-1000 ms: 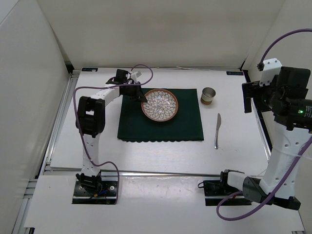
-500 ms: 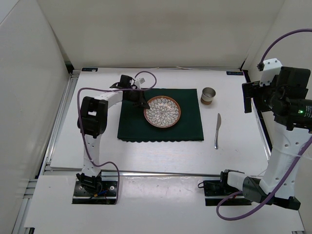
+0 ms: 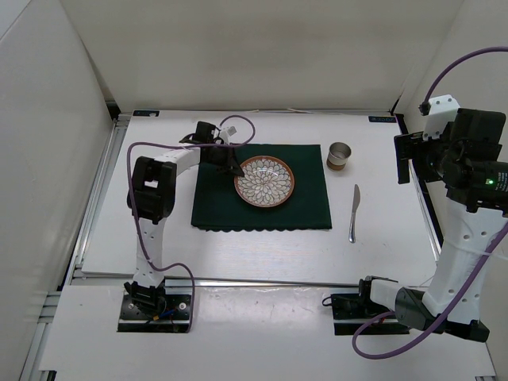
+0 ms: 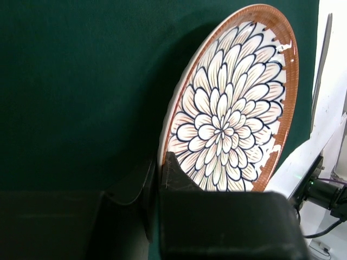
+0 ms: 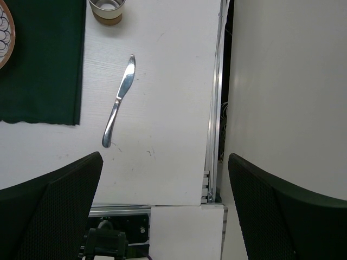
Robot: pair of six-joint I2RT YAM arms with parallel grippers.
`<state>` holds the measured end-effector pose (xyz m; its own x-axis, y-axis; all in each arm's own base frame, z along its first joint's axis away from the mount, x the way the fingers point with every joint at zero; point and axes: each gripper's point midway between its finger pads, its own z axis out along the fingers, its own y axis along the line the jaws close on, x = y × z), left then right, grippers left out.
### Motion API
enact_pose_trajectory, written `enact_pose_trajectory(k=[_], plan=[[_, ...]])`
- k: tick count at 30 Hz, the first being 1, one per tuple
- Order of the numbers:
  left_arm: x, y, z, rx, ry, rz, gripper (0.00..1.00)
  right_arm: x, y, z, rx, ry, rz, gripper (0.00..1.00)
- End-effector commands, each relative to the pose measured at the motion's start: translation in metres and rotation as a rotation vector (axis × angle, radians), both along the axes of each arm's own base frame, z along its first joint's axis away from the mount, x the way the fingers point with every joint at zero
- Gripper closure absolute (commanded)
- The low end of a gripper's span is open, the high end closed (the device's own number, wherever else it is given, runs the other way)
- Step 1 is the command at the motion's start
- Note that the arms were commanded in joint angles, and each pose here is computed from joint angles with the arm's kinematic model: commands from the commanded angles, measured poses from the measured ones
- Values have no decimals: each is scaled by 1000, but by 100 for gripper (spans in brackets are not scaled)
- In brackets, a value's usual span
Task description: Set the dinner table for one person
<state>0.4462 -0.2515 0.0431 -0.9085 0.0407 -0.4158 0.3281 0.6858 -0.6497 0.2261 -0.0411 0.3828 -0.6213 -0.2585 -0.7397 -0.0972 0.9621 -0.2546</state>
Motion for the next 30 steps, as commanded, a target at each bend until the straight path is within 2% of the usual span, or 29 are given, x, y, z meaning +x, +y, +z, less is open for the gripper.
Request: enact_pose_trajectory(k=[1, 24, 30], plan=[[21, -12, 27, -47, -103, -21, 90, -21, 3, -11, 26, 73, -9, 0], [50, 10, 17, -2, -127, 56, 90, -20, 5, -13, 47, 80, -9, 0], [44, 24, 6, 12, -99, 71, 90, -20, 5, -13, 47, 80, -9, 0]])
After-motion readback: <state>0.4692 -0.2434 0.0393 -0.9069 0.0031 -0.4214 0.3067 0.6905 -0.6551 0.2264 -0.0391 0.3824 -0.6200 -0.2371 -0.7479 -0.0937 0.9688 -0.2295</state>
